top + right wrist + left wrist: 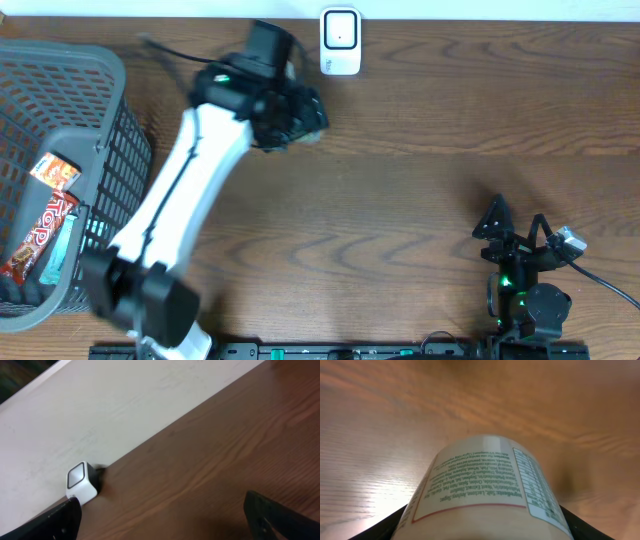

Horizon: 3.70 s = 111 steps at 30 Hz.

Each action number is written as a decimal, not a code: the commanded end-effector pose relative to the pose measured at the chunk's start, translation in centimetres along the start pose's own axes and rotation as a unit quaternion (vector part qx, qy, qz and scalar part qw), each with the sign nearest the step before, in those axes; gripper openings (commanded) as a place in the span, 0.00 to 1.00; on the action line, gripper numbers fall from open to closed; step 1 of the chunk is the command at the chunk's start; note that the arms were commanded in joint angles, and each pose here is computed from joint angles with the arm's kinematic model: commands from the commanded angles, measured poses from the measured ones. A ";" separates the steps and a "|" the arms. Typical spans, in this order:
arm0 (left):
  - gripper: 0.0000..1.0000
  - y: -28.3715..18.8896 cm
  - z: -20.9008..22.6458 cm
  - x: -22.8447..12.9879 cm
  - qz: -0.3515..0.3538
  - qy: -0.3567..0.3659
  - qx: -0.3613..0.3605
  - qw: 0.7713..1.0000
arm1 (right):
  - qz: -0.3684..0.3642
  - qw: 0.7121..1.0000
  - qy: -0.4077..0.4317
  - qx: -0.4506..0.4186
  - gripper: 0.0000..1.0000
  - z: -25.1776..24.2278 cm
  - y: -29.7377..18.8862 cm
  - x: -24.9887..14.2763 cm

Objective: Scan the item barcode
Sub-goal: 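Carry the bottle with the left gripper and set it on the table, then reach the left gripper into the basket and grasp the Kleenex pack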

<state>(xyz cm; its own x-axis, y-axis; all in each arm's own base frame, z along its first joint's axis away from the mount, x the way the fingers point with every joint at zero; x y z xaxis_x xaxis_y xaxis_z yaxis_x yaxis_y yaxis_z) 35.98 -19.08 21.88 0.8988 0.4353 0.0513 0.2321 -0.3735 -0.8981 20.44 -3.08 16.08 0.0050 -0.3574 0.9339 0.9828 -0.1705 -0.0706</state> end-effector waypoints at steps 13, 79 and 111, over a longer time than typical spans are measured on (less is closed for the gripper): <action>0.73 13.3 5.2 -3.0 0.083 -0.098 0.167 0.978 | 0.001 1.000 -0.007 -0.002 0.99 0.0 0.0 -0.1; 1.00 -15.6 43.0 17.8 -0.221 -0.384 0.270 0.855 | 0.001 1.000 -0.007 -0.002 0.99 0.0 0.0 -0.1; 0.98 -8.1 45.6 18.2 -0.274 -0.459 0.385 0.752 | 0.001 1.000 -0.007 -0.002 0.99 0.0 0.0 -0.1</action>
<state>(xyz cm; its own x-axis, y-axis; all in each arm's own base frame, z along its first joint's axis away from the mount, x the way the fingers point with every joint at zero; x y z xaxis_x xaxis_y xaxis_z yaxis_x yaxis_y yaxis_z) 34.05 28.73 10.77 0.0434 0.8833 0.4668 -0.0940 0.4687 -0.8783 20.44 -3.08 16.08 0.0050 -0.3574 0.9339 0.9828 -0.1705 -0.0706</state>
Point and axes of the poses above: each gripper's point midway between its finger pads, its own y axis out along the fingers, its own z axis along the line the jaws close on, x = y × z, the point moved 4 cm from there along -y, back along the fingers, and after that the axes turned 11 degrees about -y, right-handed, at the moved point
